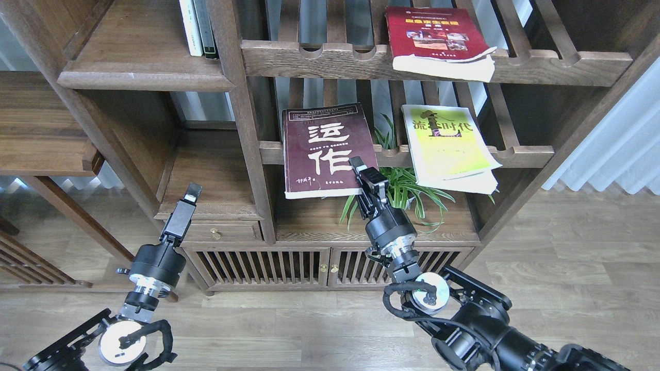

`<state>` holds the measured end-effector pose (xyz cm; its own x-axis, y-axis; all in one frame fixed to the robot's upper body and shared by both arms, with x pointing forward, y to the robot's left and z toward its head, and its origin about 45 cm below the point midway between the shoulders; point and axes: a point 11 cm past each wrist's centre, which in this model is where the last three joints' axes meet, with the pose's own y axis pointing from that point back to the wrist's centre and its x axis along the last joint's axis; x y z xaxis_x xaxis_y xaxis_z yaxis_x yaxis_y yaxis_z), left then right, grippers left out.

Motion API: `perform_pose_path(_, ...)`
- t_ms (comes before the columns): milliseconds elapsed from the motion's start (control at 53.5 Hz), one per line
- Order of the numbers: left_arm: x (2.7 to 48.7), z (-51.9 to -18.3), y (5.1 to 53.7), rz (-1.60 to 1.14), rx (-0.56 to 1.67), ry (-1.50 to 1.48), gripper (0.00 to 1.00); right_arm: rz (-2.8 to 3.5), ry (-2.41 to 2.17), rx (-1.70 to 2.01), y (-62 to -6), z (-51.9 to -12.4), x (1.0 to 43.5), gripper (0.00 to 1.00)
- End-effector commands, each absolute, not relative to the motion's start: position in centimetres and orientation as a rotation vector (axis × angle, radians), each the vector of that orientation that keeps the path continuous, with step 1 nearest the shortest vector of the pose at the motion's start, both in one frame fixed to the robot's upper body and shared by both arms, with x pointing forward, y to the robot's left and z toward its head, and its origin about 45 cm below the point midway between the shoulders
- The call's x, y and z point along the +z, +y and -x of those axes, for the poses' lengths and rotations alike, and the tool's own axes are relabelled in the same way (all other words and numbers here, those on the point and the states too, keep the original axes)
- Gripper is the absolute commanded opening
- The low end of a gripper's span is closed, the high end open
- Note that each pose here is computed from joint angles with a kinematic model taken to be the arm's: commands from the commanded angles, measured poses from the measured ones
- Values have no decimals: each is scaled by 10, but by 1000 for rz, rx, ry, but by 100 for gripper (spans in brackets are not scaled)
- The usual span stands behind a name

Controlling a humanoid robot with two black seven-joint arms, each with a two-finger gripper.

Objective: Organize books on shelf
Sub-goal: 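Pull the maroon book off the shelf with the right gripper, then grasp the maroon book's lower edge with both grippers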

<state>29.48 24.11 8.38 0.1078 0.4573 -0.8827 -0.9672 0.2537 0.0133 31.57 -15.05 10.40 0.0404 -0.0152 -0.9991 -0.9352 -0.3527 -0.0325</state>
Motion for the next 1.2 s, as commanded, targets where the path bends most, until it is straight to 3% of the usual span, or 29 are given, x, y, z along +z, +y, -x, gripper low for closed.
perform_pose_path(0, 82, -292, 242, 706, 1189, 944, 99, 1507, 1028, 1427, -170, -305, 102, 3)
perform_pose_path(355, 77, -291, 242, 759, 1201, 1075, 98, 1525, 976, 1478, -182, -263, 112, 3)
perform_pose_path(655, 69, -272, 238, 682, 1137, 1257, 98, 1593, 1027, 1519, -186, -228, 92, 3)
perform_pose_path(1178, 62, -245, 204, 524, 978, 1405, 97, 1628, 974, 1610, -157, -206, 83, 3)
